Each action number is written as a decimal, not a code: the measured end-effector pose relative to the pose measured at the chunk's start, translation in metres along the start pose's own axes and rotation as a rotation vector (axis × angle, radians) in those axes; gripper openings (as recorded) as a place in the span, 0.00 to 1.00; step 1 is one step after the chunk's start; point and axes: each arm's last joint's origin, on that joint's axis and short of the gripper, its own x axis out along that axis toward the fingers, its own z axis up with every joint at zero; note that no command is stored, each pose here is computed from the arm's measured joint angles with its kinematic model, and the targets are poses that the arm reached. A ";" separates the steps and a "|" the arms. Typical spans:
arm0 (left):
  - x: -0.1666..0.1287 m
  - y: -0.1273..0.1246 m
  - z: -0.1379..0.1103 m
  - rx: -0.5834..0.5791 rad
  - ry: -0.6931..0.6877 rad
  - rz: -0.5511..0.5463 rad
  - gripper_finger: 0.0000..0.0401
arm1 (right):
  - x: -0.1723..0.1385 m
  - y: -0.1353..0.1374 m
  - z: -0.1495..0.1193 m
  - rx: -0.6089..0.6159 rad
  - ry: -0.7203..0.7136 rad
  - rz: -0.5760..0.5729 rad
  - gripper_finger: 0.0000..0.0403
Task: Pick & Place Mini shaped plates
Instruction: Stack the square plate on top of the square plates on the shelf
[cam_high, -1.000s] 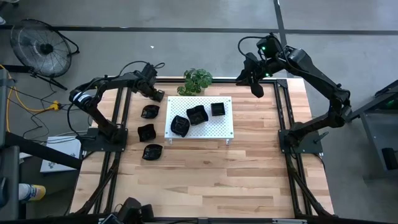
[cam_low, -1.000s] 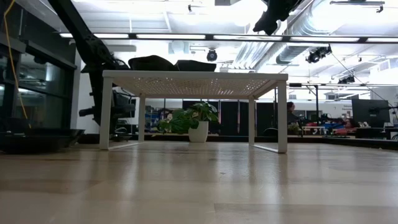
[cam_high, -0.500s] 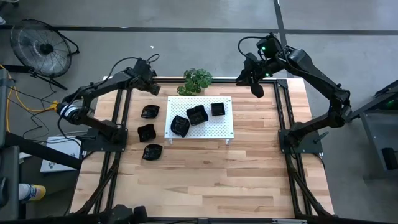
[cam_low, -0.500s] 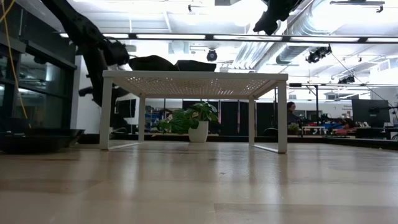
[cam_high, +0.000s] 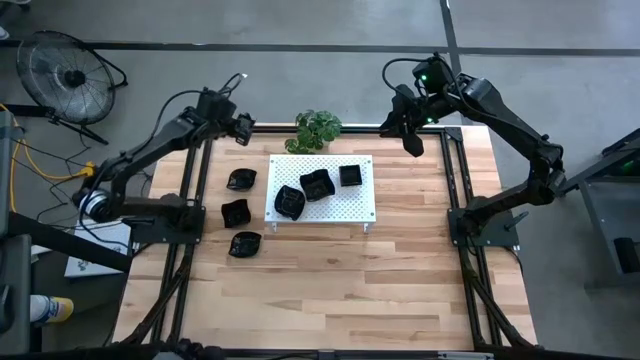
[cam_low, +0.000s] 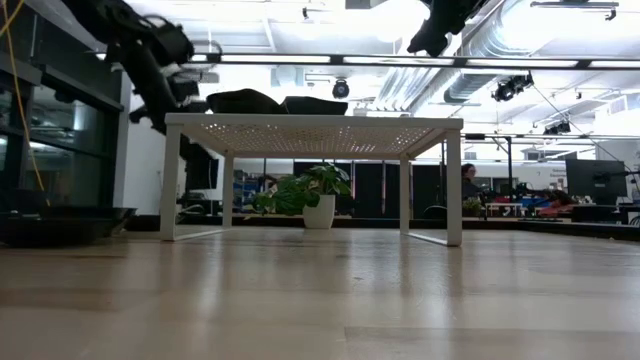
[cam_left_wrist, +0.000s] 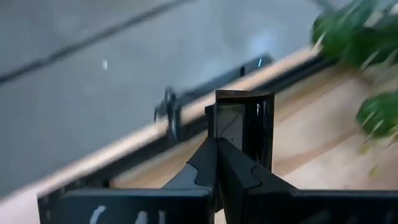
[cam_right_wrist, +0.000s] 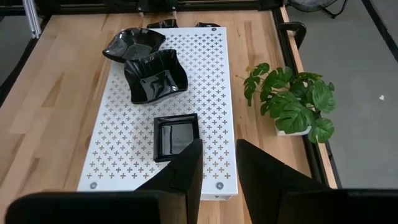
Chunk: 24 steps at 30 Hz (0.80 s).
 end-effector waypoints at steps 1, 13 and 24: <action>-0.004 -0.002 0.003 0.005 -0.037 -0.009 0.00 | 0.000 0.000 0.000 0.001 0.000 0.000 0.23; -0.046 -0.046 0.027 0.184 -0.412 -0.127 0.00 | 0.006 0.001 0.000 -0.028 -0.020 0.003 0.23; -0.079 -0.095 0.033 0.274 -0.653 -0.135 0.00 | 0.068 0.003 -0.033 -0.078 -0.132 -0.002 0.20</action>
